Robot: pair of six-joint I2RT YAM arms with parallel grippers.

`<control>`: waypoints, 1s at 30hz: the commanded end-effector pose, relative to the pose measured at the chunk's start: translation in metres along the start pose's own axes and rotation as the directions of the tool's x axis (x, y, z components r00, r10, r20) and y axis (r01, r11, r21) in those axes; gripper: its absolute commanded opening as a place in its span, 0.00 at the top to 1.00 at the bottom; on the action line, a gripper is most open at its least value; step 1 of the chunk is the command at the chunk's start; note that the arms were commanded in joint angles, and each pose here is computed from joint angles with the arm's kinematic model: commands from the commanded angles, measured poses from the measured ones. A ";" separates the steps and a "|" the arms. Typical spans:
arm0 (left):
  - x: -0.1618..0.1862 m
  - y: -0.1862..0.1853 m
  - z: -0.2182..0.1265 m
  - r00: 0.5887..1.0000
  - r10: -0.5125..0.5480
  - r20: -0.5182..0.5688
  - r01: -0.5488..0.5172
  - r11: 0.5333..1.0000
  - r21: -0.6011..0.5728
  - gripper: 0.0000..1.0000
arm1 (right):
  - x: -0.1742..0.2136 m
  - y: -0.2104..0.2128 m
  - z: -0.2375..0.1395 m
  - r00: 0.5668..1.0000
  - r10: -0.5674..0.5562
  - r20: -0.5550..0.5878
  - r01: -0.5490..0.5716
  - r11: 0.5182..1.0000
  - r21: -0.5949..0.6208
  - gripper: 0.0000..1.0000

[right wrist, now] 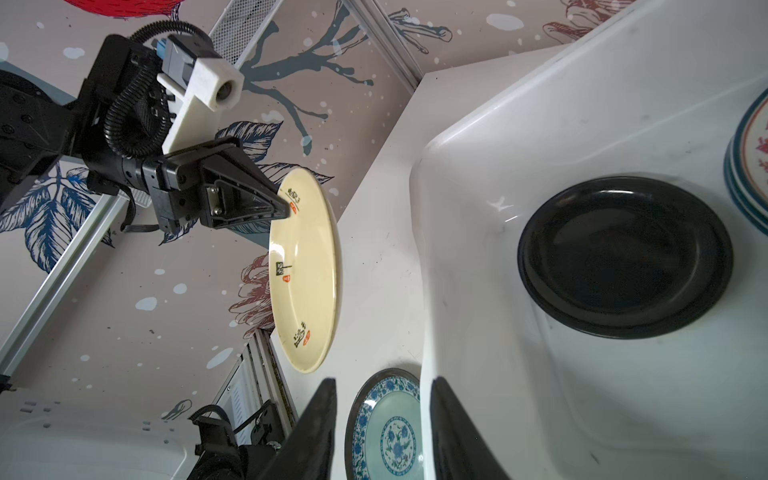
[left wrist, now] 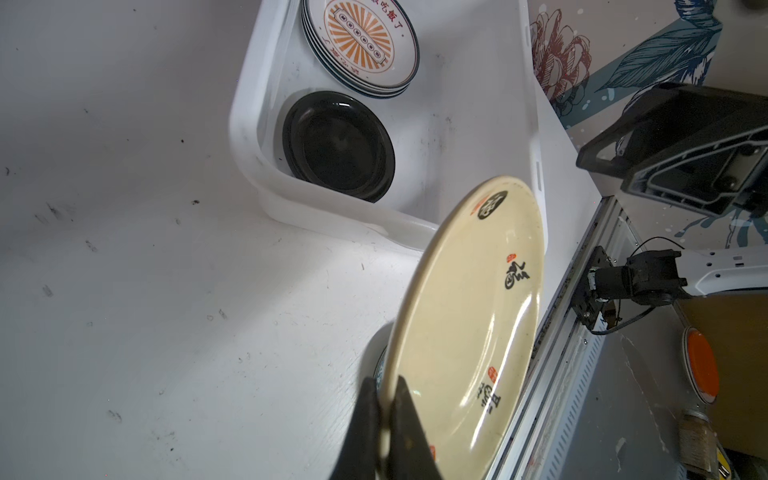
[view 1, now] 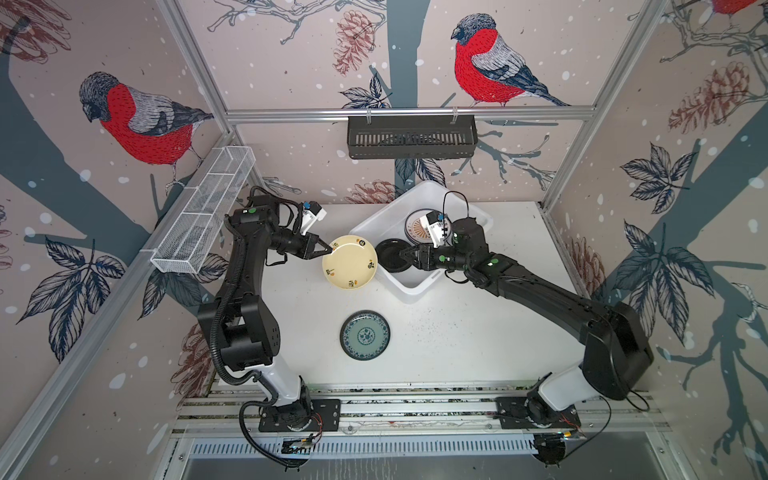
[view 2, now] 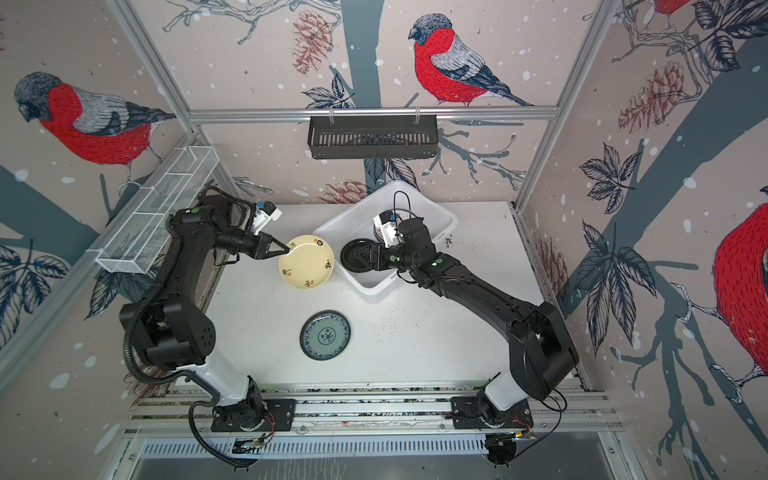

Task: Place the plates into the plastic bin on the countertop
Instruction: 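Lift the cream plate and carry it toward the bin with the left gripper, then grasp the cream plate rim with the right gripper beside the left gripper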

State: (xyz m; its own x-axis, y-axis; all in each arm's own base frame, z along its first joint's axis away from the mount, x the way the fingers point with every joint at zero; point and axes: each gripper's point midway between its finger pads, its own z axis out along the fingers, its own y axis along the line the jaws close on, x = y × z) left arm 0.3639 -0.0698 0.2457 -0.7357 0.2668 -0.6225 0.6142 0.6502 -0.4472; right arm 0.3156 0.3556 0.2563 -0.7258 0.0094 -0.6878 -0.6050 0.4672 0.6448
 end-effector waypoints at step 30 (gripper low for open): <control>-0.046 -0.049 0.004 0.985 0.093 0.143 -0.102 0.993 0.061 1.00 | -0.010 0.014 0.044 1.000 -0.005 0.018 0.006 1.000 -0.029 0.72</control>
State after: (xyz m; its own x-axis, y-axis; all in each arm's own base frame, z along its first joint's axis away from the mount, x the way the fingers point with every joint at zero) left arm 0.3705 -0.1103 0.2834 -0.6483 0.2454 -0.7207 0.6824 0.6071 -0.4071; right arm 0.3279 0.3971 0.2496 -0.7267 0.0047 -0.6869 -0.6036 0.4729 0.6419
